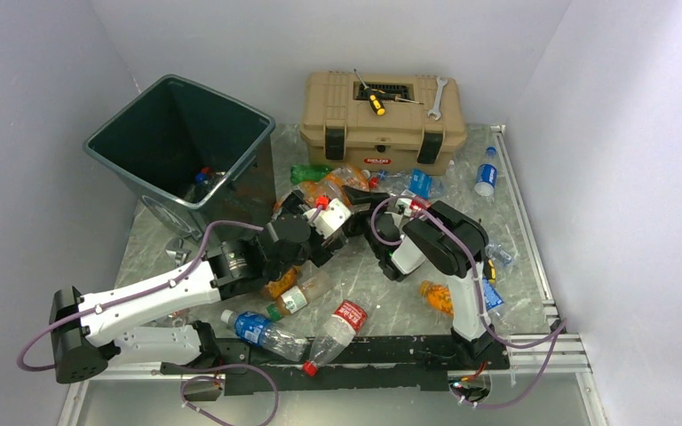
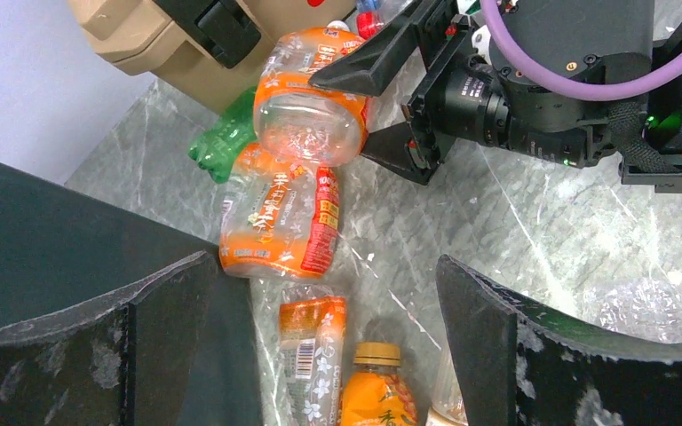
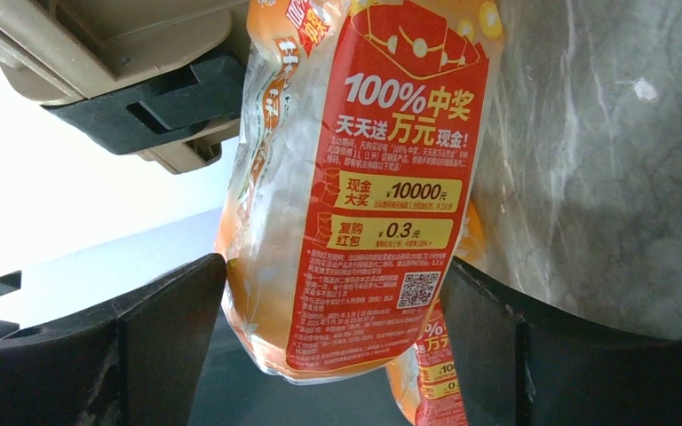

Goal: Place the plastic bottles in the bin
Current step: Pick up the plastic bottle at the center of the board.

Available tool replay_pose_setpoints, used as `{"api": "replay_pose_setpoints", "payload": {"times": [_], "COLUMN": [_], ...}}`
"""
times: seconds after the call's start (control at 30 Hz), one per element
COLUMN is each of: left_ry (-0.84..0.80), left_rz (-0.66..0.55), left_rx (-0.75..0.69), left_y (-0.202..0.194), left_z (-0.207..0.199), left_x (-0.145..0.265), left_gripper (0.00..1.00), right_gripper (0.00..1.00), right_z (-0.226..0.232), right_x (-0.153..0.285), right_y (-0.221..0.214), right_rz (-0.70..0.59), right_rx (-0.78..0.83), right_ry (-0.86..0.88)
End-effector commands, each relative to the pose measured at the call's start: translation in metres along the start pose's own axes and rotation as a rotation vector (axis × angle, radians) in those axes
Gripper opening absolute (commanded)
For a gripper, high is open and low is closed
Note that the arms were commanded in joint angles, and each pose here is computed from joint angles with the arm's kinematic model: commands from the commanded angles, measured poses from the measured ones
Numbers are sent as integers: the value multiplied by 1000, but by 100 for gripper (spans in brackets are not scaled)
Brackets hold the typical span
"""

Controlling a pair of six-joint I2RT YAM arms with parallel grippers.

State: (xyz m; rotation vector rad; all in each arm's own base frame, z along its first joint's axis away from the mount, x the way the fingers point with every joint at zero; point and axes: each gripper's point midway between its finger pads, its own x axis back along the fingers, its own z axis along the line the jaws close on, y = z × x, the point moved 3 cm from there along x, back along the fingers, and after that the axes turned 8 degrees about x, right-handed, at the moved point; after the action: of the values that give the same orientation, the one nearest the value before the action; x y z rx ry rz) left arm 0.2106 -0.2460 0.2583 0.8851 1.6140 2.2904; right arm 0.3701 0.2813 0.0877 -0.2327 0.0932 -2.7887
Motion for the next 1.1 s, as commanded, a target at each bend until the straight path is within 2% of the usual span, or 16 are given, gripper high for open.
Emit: {"api": "replay_pose_setpoints", "payload": {"times": [0.0,0.1,0.3,0.63,0.83,1.0,1.07], "left_ry": [16,15,17,19,26,31,32], "left_rz": [-56,-57,-56,-52,-57,-60,-64], "left_rx": [31,32,31,28,30,31,34], "left_y": [13,13,13,13,14,14,15], "left_z": [3,3,2,2,4,5,5], "left_x": [4,5,4,4,5,6,6], "left_gripper": [99,99,99,99,100,100,99], "right_gripper": [87,76,61,33,21,3,0], "right_z": [-15,-20,-22,-16,-10,5,22], "right_x": [-3,-2,6,40,66,86,93], "right_y": [2,1,7,12,18,26,28], "right_rz": [-14,-8,-21,15,47,63,65], "right_rx": [-41,-29,-17,101,247,427,508], "right_ry": [-17,-34,-30,-6,-12,-12,11]}}
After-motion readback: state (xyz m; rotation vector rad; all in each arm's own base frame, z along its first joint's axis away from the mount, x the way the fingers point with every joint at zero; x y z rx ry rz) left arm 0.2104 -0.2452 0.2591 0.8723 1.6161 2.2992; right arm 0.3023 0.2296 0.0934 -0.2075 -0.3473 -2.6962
